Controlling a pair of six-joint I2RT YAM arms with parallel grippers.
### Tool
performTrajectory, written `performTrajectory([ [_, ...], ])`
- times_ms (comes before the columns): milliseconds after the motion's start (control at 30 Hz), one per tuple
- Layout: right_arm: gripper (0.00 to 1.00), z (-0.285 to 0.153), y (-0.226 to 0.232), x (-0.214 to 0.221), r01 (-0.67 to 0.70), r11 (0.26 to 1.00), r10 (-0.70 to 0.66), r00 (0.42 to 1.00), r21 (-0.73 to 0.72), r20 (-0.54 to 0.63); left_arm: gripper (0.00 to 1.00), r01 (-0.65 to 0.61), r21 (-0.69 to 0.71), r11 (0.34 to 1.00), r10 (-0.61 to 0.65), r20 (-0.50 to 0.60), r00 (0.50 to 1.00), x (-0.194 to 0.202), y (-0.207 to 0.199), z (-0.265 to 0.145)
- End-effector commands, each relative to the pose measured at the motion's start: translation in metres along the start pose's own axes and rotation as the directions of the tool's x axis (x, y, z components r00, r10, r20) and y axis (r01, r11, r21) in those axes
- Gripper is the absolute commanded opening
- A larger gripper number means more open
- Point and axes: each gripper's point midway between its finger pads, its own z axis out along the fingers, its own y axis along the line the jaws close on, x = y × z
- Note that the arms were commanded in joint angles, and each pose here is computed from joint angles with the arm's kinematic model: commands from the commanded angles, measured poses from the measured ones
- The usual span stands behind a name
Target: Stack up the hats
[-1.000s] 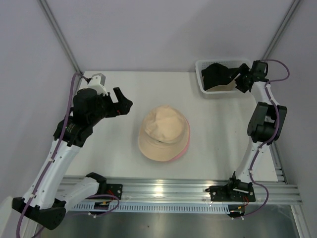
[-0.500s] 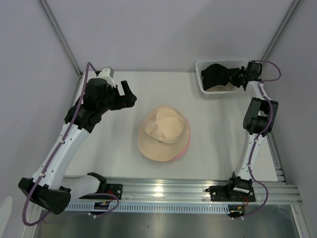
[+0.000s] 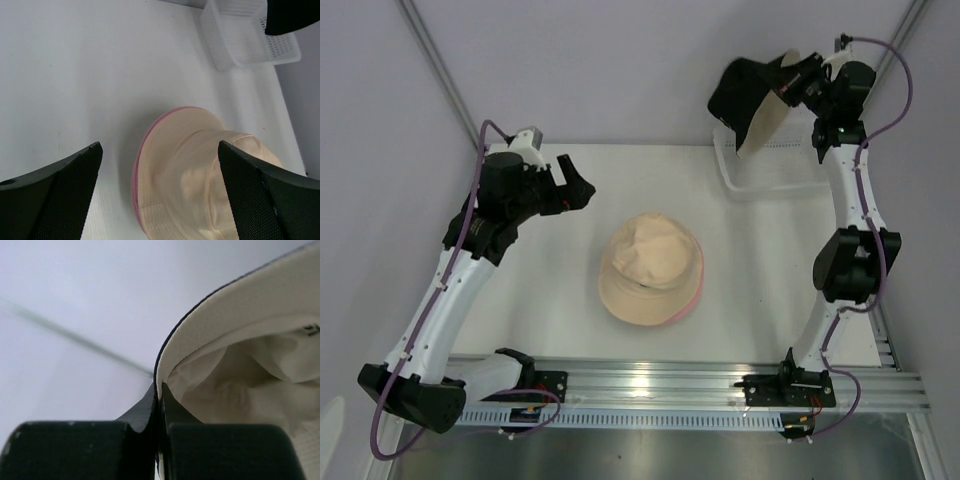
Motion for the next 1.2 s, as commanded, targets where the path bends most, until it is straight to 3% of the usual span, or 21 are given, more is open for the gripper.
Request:
performTrajectory([
  [0, 0.0, -0.044, 0.171, -0.006, 0.1, 0.924, -0.1, 0.995, -0.369, 0.019, 0.99, -0.033, 0.206, 0.978, -0.002, 0.166, 0.986, -0.053, -0.048, -0.037],
  [133, 0.0, -0.069, 0.262, 0.044, 0.108, 0.853, -0.147, 0.988, -0.51, -0.037, 0.99, -0.078, 0.362, 0.929, -0.005, 0.223, 0.975, -0.066, -0.079, -0.055],
  [233, 0.0, -0.083, 0.304, 0.08, 0.098, 0.818, -0.176, 0.981, -0.567, -0.083, 0.99, -0.168, 0.452, 0.876, 0.026, 0.304, 0.952, -0.074, -0.098, -0.069],
  [333, 0.0, -0.092, 0.326, 0.106, 0.088, 0.804, -0.192, 0.974, -0.588, -0.117, 0.99, -0.293, 0.485, 0.824, 0.089, 0.401, 0.912, -0.075, -0.106, -0.082],
  [500, 0.0, -0.114, 0.361, 0.158, 0.026, 0.771, -0.196, 0.96, -0.637, -0.198, 0.99, -0.435, 0.419, 0.797, 0.178, 0.526, 0.832, -0.061, -0.094, -0.094],
  [667, 0.0, -0.131, 0.378, 0.185, -0.023, 0.746, -0.18, 0.955, -0.665, -0.235, 1.0, -0.467, 0.377, 0.8, 0.185, 0.585, 0.789, -0.052, -0.085, -0.106],
  [767, 0.0, -0.14, 0.383, 0.198, -0.065, 0.732, -0.162, 0.95, -0.678, -0.266, 0.97, -0.531, 0.43, 0.73, 0.182, 0.627, 0.758, -0.041, -0.097, -0.117],
  [833, 0.0, -0.142, 0.383, 0.208, -0.089, 0.728, -0.157, 0.944, -0.68, -0.292, 0.89, -0.553, 0.461, 0.694, 0.181, 0.631, 0.754, -0.032, -0.101, -0.119],
  [867, 0.0, -0.143, 0.383, 0.211, -0.094, 0.726, -0.156, 0.943, -0.681, -0.296, 0.76, -0.554, 0.467, 0.69, 0.178, 0.632, 0.755, -0.03, -0.101, -0.117],
  [933, 0.0, -0.144, 0.383, 0.216, -0.102, 0.725, -0.157, 0.938, -0.681, -0.308, 0.64, -0.538, 0.471, 0.699, 0.184, 0.608, 0.772, -0.026, -0.098, -0.106],
  [967, 0.0, -0.145, 0.383, 0.217, -0.104, 0.727, -0.157, 0.937, -0.678, -0.312, 0.5, -0.529, 0.466, 0.709, 0.191, 0.596, 0.78, -0.027, -0.096, -0.103],
  [1033, 0.0, -0.146, 0.382, 0.218, -0.103, 0.728, -0.16, 0.936, -0.678, -0.313, 0.31, -0.517, 0.439, 0.734, 0.206, 0.582, 0.787, -0.029, -0.09, -0.096],
  [1067, 0.0, -0.148, 0.381, 0.218, -0.102, 0.726, -0.16, 0.937, -0.68, -0.311, 0.03, -0.498, 0.399, 0.77, 0.206, 0.583, 0.786, -0.04, -0.086, -0.099],
  [1167, 0.0, -0.152, 0.378, 0.219, -0.095, 0.73, -0.165, 0.936, -0.677, -0.309, 0.01, -0.55, 0.266, 0.792, 0.285, 0.635, 0.718, -0.06, -0.077, -0.121],
])
